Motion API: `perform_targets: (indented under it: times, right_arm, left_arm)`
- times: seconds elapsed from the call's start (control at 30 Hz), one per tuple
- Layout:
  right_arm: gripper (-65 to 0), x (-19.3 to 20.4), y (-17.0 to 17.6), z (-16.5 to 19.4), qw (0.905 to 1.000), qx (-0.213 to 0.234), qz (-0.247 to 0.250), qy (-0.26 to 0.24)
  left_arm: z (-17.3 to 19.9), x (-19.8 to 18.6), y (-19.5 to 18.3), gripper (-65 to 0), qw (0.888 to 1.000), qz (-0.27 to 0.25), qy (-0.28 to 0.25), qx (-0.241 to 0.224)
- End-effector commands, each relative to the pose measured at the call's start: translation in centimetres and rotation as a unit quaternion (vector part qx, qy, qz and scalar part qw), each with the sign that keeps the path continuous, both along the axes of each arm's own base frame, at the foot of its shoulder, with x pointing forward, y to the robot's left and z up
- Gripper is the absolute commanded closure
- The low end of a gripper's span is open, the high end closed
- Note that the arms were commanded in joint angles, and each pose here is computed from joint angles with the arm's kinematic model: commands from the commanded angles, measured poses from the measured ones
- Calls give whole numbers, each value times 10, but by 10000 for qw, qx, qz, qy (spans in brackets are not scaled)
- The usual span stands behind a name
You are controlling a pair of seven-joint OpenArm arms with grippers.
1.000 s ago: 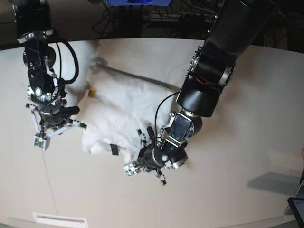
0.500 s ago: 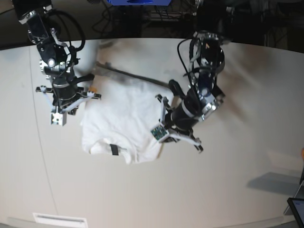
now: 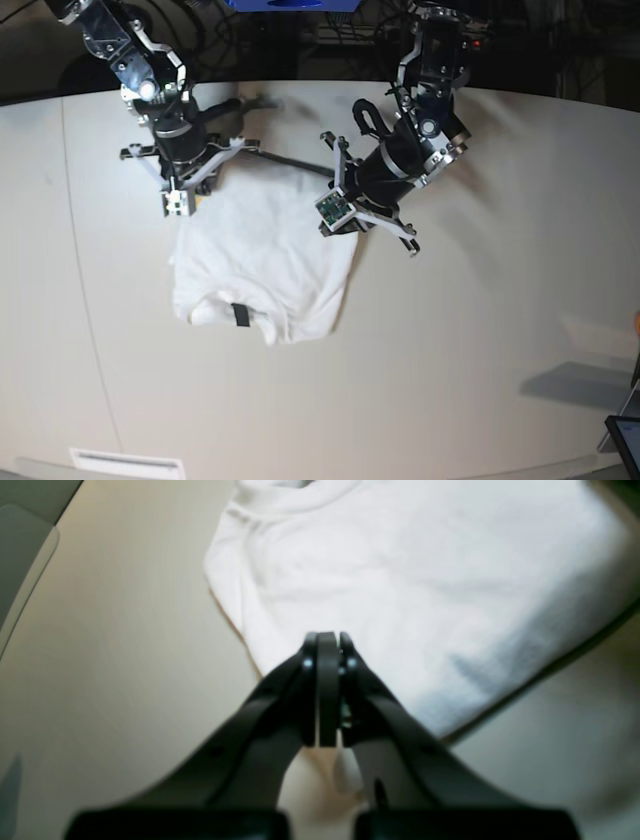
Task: Fold the T-shirt properly
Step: 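Grasp the bundle's edge with both grippers and pull it taut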
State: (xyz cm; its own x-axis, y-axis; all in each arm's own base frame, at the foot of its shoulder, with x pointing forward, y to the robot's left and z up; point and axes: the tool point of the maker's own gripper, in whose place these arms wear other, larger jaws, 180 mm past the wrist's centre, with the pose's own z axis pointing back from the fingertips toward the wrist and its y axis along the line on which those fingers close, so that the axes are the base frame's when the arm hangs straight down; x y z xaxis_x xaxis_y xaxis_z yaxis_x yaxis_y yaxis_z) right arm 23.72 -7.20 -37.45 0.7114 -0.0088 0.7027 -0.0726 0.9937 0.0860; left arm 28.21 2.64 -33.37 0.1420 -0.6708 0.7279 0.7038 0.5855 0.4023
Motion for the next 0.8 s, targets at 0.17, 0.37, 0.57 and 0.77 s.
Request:
perform_targets:
  times: [0.17, 0.37, 0.57, 0.77]
  right_arm:
    - [-1, 9, 9, 14, 9995, 52, 115, -303]
    - [-1, 11, 6, 8, 9996, -7, 91, -254]
    - [-1, -1, -4, -18, 9998, -206, 6, 77]
    - [-1, -13, -11, -34, 9993, -331, -51, 176]
  left_arm:
    - [-3, 0, -2, 0, 10000, 12, 25, -87]
    - [-39, -5, 1, 0, 9987, 26, 515, -31]
    - [-58, -14, 19, 0, 9969, 10, 750, 249]
    - [-67, -21, 36, 0, 9952, -1, 846, 502]
